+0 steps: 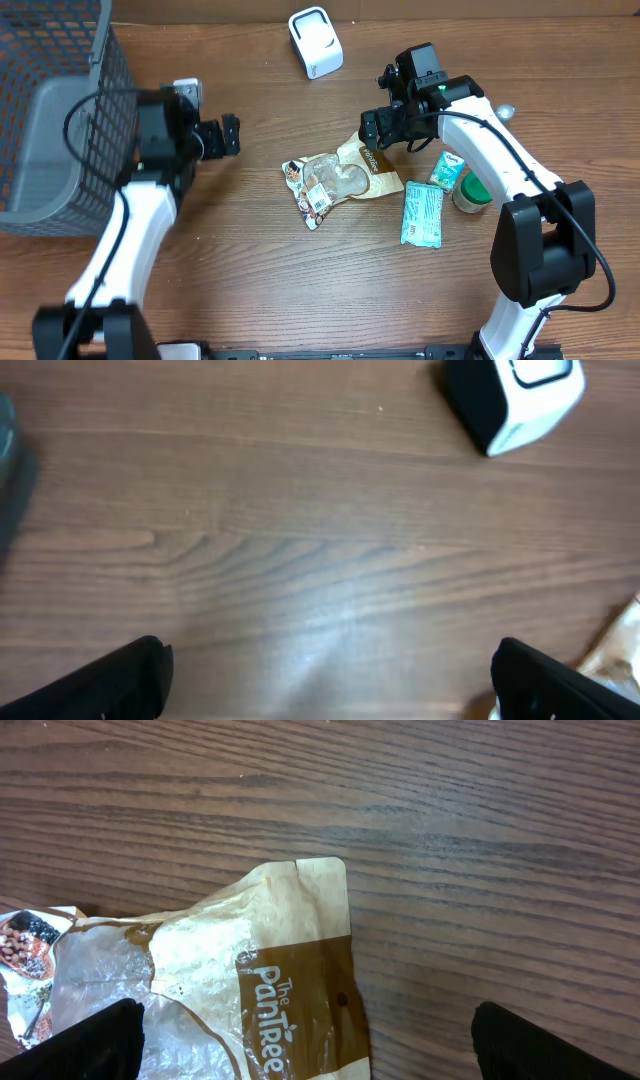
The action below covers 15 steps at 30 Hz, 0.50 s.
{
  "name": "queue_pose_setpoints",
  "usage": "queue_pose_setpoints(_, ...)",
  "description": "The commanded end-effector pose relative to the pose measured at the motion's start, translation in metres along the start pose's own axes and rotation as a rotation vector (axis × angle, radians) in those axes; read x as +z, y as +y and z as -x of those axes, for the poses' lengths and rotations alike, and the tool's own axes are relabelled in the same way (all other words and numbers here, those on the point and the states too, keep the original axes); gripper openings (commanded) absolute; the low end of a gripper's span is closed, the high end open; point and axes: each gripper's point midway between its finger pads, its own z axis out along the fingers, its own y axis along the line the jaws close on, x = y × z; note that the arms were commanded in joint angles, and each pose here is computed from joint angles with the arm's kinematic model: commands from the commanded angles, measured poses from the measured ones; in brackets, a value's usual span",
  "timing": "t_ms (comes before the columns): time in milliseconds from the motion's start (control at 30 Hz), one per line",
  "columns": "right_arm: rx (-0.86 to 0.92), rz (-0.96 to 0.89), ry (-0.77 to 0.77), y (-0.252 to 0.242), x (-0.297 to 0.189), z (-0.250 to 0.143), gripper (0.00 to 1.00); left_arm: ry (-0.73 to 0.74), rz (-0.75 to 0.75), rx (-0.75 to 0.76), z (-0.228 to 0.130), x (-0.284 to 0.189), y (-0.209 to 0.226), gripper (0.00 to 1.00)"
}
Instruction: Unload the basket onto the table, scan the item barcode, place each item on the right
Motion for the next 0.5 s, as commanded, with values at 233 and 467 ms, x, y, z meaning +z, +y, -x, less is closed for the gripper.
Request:
queue_pose_setpoints(233, 0.003, -0.005, -0.014, -0.001, -0.003, 0.004, 1.00, -0.219, -0.006, 0.045, -0.037, -0.037, 0.004, 1.00)
queue_pose_setpoints(467, 0.003, -0.005, -0.014, -0.002, -0.003, 0.004, 1.00, -0.310, -0.011, 0.054, -0.061, -0.051, 0.006, 1.00)
